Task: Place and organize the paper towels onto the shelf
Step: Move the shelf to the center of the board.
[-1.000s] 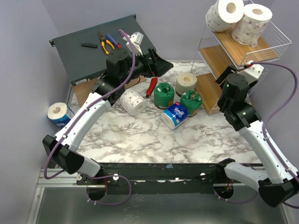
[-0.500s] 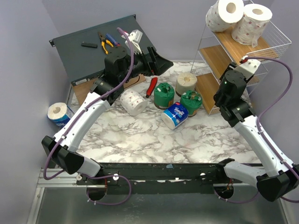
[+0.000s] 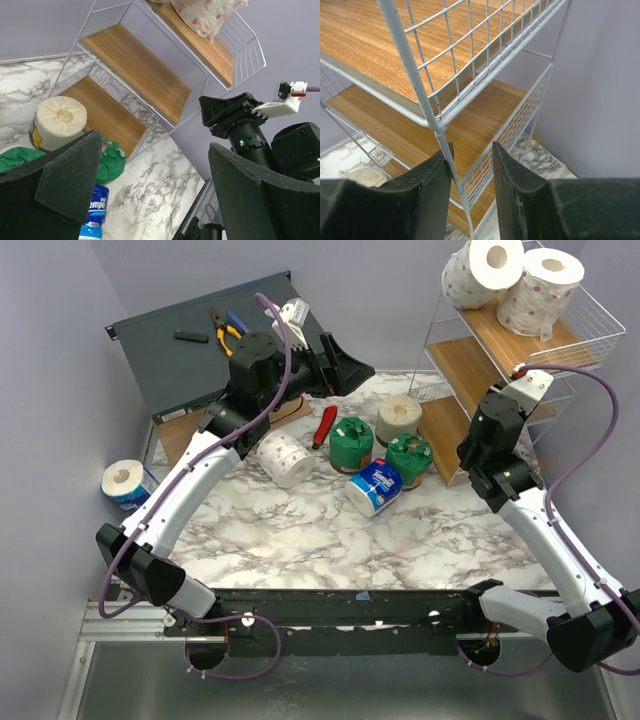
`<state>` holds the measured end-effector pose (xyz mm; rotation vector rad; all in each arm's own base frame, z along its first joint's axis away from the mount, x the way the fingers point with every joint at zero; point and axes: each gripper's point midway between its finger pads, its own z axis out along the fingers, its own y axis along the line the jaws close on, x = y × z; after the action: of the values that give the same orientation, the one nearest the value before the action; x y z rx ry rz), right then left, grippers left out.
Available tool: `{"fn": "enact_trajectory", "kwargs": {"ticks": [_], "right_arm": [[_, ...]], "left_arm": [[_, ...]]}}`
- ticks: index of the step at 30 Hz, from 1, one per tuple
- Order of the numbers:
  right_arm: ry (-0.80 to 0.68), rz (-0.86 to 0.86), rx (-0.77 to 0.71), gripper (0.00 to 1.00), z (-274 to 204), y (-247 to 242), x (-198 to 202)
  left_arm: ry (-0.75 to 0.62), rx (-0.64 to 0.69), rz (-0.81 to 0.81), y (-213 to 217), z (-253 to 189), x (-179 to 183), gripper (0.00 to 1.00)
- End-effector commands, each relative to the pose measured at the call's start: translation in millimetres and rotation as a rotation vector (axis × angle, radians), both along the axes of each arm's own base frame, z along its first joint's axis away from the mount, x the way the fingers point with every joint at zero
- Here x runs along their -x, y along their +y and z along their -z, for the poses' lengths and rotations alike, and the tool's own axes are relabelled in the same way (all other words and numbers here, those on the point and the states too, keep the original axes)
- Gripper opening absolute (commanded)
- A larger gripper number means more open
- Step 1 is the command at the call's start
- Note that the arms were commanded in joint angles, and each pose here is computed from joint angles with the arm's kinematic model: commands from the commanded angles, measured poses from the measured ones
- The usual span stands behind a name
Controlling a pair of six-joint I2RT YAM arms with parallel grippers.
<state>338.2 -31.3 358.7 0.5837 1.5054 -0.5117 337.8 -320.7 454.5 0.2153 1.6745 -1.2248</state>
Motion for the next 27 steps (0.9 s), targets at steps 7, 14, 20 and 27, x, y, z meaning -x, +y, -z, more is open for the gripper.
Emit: {"fn": "enact_trajectory", "kwargs": {"ticks": [7,14,20,27], "right_arm": [[-0.021,-0.058,-0.05,0.22,-4.6,2.8,-5.4],[0.021,-0.104,-0.07,0.01,-8.9,6.8,2.2],[0.051,-0.123,-0.084,0.01,-13.1,5.3,16.3],[0.077,-0.158,-0.111,0.01,-19.1,4.8,35.6]], "left_arm": [[-0.019,0.002,0.022,-4.5,-7.6,-1.0,0.9],[-0.012,0.002,0.025,-7.6,-5.7,-6.0,0.9],[-0.018,0.001,0.027,-11.3,-8.5,-11.6,0.9],[-0.043,-0.001,0.023,-12.4,-15.8,-18.9,0.91]]}}
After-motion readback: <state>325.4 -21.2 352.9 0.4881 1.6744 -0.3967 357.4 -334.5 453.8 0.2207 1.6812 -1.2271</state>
